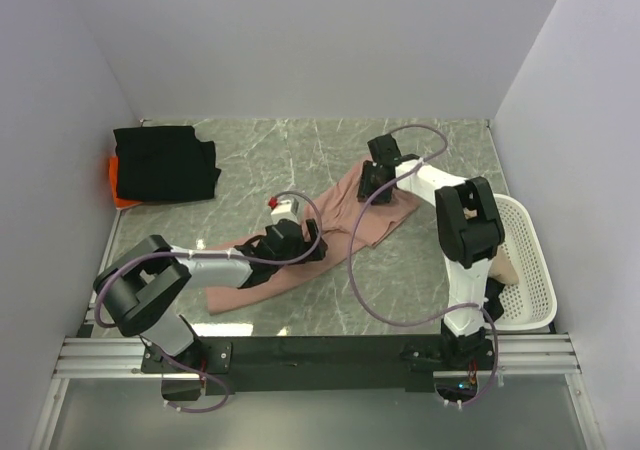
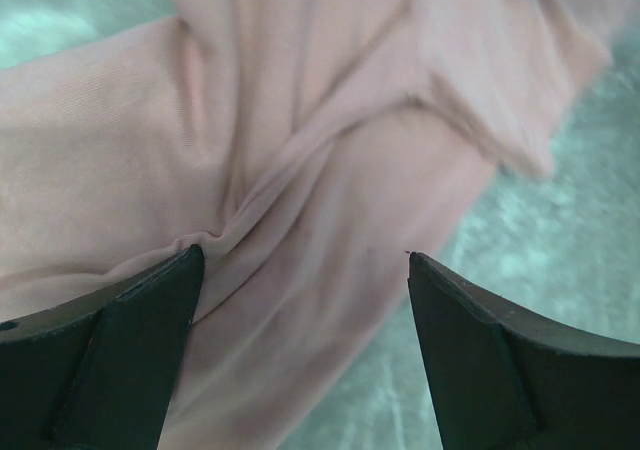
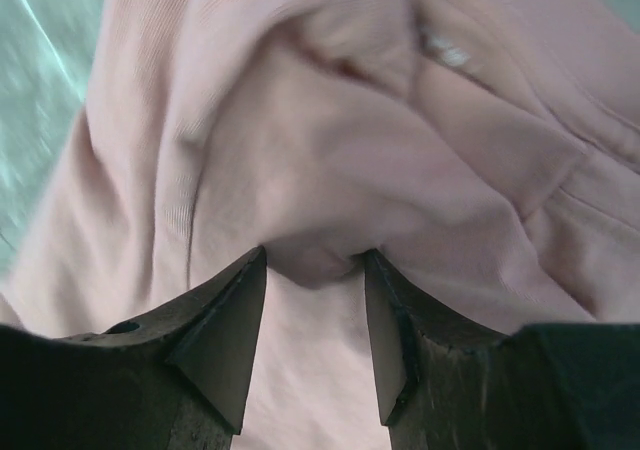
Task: Fold and stack the t-shirts
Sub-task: Fold the tshirt
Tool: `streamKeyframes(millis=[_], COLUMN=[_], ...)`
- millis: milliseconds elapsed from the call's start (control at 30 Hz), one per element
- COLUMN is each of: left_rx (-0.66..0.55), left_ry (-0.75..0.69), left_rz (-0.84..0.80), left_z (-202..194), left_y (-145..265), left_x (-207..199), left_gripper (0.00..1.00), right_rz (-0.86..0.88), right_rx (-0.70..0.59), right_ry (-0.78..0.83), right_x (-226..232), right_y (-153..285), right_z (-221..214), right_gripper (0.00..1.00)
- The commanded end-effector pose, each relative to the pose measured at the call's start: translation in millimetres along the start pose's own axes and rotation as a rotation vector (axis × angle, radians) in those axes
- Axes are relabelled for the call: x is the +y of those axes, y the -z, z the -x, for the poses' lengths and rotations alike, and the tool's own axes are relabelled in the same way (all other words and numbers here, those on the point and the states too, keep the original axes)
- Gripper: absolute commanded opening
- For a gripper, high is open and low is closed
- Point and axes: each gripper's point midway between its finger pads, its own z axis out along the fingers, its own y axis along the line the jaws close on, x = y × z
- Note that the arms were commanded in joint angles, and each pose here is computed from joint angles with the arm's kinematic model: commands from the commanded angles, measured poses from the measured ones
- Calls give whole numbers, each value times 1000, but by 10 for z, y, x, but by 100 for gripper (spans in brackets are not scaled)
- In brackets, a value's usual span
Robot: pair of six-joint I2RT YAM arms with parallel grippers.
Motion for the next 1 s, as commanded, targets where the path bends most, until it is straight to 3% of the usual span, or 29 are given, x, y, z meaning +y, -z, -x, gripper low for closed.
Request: streamKeyframes(millis=[0,367,533,600,633,733,833,967], left_rx=[108,87,26,-14,-42,-74,-45,15], left_ry=[65,155,113,95,91,52,-15,-70], left_rz=[-28,-270,-311,-295,-305,-250,-168,-102], left_z=[-310,-20,295,417,514,552,401,104], left_y=[121,225,347,401,490,555,536,494], left_x=[-101,-908,-1190,-1185,-1208,-1036,-764,-423], left_gripper=[91,90,91,91,91,92,92,92], right_rz=[0,43,173,200,218,238,224,176], right_rx=[18,-44,-156,-237,-312,-350,-321,-232], right_ry=[18,26,81,92,96,100,104,95], right_x=[-24,196,471,522,570,515,436,301], right_y=[-141,-429,-45,180,527,700,825,674], right_z=[194,1059,1324,1447,1577,1444,1237,854], right_gripper=[51,51,51,51,52,52,52,52])
